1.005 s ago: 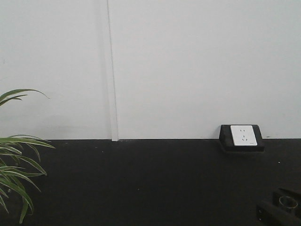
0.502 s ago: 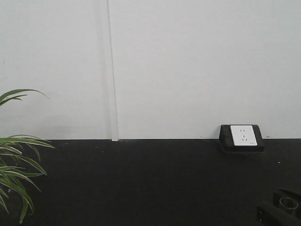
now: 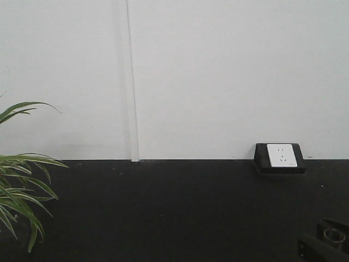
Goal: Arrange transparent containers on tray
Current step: 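Lift both held tubes up out of the white rack, then drive the base to the counter with the yellow tray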
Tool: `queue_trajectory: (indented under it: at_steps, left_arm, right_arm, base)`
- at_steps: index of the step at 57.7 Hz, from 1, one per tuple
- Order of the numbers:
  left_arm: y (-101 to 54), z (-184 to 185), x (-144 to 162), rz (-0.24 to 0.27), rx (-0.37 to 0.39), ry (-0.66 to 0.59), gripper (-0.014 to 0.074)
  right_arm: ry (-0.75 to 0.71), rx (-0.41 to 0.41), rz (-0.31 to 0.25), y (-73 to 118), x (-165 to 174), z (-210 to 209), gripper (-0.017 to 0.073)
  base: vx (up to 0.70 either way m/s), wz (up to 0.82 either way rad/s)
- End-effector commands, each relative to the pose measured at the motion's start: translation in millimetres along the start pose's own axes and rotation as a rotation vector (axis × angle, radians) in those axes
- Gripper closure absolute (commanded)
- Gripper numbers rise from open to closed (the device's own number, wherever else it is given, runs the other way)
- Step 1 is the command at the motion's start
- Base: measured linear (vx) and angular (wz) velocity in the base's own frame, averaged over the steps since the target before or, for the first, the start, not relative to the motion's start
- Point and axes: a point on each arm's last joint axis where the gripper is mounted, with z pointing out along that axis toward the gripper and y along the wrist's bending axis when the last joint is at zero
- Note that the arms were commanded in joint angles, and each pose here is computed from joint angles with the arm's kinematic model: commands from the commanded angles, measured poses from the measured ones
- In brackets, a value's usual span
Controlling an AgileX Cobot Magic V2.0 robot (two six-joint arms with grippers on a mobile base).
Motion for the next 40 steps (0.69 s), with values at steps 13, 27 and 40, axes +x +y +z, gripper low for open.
queue_trajectory:
  at_steps: [13,27,40]
  left_arm:
    - [-1.0,-4.3,-18.1,-0.011,0.016,-0.104,0.0594]
    - [-1.0,-4.3,-18.1,-0.011,0.016,-0.104,0.0594]
    - [-1.0,-4.3,-18.1,-0.011,0.016,-0.104,0.0594]
  right_arm:
    - [-0.112,-0.013,-0.023,0.6,-17.9,-4.6,0.0571]
    - [-0.112,-0.013,-0.023,0.6,-17.9,-4.6,0.0571]
    - [-0.112,-0.013,-0.023,0.6,-17.9,-4.6,0.0571]
  base:
    - [-0.15,-0.01]
    - [-0.22,-0.11]
    - [-0.25,-0.17]
